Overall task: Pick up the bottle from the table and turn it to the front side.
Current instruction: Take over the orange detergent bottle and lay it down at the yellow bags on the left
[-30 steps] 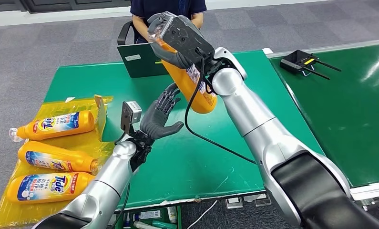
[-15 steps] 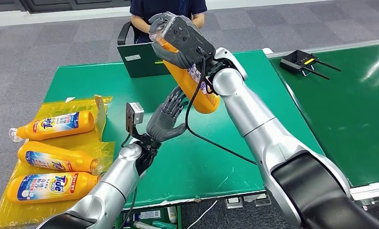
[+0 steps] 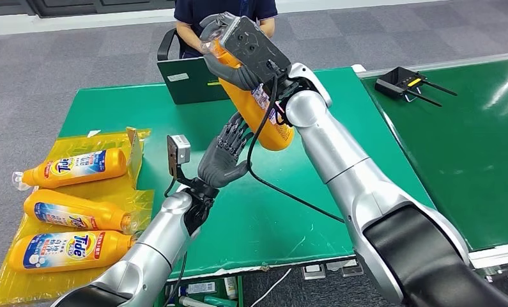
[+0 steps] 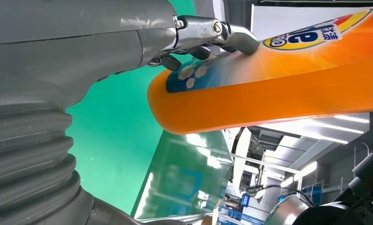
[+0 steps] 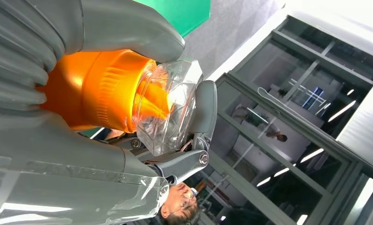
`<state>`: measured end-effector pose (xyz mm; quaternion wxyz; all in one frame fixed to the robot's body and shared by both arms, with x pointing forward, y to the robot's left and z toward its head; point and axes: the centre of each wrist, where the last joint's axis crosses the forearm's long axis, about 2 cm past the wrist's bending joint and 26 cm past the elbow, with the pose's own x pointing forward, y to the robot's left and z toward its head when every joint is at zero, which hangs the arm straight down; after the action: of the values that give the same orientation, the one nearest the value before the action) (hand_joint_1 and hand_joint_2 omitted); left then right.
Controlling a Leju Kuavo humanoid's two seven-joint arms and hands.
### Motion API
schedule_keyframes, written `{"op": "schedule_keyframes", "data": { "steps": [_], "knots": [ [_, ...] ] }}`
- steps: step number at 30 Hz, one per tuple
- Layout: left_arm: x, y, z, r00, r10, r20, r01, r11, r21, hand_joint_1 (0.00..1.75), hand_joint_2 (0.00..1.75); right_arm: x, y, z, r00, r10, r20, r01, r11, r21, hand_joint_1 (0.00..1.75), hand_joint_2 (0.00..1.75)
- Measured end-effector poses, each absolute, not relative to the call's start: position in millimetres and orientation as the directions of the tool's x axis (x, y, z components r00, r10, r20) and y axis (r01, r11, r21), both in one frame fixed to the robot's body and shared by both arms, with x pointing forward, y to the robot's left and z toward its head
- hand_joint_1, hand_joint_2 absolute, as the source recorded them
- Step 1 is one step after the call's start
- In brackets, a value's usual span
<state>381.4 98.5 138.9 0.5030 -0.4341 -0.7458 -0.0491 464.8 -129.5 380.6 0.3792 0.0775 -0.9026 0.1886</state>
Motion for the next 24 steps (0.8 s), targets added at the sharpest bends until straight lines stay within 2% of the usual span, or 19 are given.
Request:
{"op": "schedule_keyframes", "data": {
  "steps": [24],
  "knots": [
    [390, 94, 148, -0.153, 0.578, 0.801, 0.623, 0.686, -0.376, 0.0, 1.75, 454, -104, 376, -0.67, -0.098, 0.736, -0.374, 0.901, -0.22, 1.75, 1.75]
  ]
}}
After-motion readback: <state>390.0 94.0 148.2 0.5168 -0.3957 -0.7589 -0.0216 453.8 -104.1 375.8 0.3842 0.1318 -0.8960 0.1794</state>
